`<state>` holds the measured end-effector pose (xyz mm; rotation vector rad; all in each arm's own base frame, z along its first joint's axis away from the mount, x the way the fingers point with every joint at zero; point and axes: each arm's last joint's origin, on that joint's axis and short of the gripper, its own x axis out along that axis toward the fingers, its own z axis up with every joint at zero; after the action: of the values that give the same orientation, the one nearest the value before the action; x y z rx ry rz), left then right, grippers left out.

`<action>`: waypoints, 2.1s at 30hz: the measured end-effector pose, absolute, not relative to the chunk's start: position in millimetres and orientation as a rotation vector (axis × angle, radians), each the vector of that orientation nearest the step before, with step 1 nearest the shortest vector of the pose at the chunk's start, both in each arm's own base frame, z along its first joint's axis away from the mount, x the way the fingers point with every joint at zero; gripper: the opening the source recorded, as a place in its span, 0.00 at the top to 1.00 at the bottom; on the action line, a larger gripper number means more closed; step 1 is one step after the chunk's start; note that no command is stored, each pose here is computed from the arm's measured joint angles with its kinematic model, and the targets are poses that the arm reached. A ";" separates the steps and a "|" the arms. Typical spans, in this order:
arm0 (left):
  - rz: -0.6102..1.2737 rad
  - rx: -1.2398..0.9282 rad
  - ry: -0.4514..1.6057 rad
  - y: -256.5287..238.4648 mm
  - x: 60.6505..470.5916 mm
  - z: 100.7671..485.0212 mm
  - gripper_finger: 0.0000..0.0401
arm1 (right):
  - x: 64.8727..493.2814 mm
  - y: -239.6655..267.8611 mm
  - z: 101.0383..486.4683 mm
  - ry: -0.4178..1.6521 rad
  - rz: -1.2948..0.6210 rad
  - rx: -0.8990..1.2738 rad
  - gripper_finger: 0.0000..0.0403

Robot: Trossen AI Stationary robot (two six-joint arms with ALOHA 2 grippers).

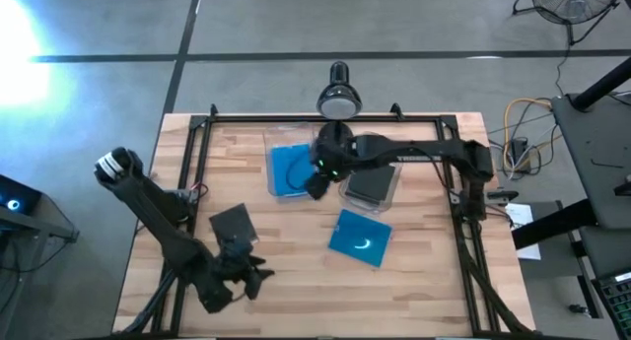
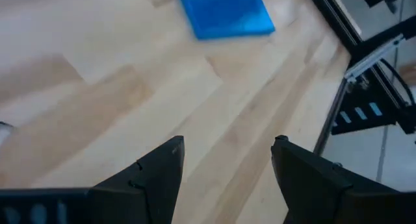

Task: Pick & place jewel cases by type
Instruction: Put the black CD case into the right transparent bin

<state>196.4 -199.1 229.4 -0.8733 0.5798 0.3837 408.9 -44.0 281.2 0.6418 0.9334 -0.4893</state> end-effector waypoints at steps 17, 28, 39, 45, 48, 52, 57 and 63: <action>0.888 -0.614 1.053 -112.0 167.5 201.1 0.47 | 376.8 116.4 241.4 0.962 -0.473 0.441 0.48; 1.145 -0.501 1.044 -122.9 194.2 131.1 0.47 | 384.2 120.5 221.4 0.947 -0.559 0.488 0.48; 1.109 -0.712 0.670 -143.5 256.4 148.8 0.47 | 383.9 122.0 220.8 0.989 -0.513 0.514 0.48; 0.945 -0.563 0.604 -136.4 267.9 200.5 0.47 | 388.1 128.1 222.4 0.992 -0.413 0.573 0.48; 0.988 -0.447 0.787 -119.5 256.3 211.5 0.47 | 392.9 132.5 224.3 0.944 -0.367 0.623 0.48; 1.199 -0.351 0.955 -98.1 229.5 206.8 0.47 | 403.0 137.4 223.0 0.873 -0.323 0.707 0.48; 1.308 -0.349 0.966 -73.6 217.0 184.2 0.47 | 414.8 146.0 208.0 0.850 -0.269 0.756 0.48; 1.379 -0.500 0.986 -41.8 215.4 150.8 0.47 | 415.4 156.3 192.9 0.897 -0.277 0.812 0.48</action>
<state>215.4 -41.8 150.8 -0.5002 0.9856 1.3789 415.4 156.3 192.9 0.8121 0.8968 -0.2768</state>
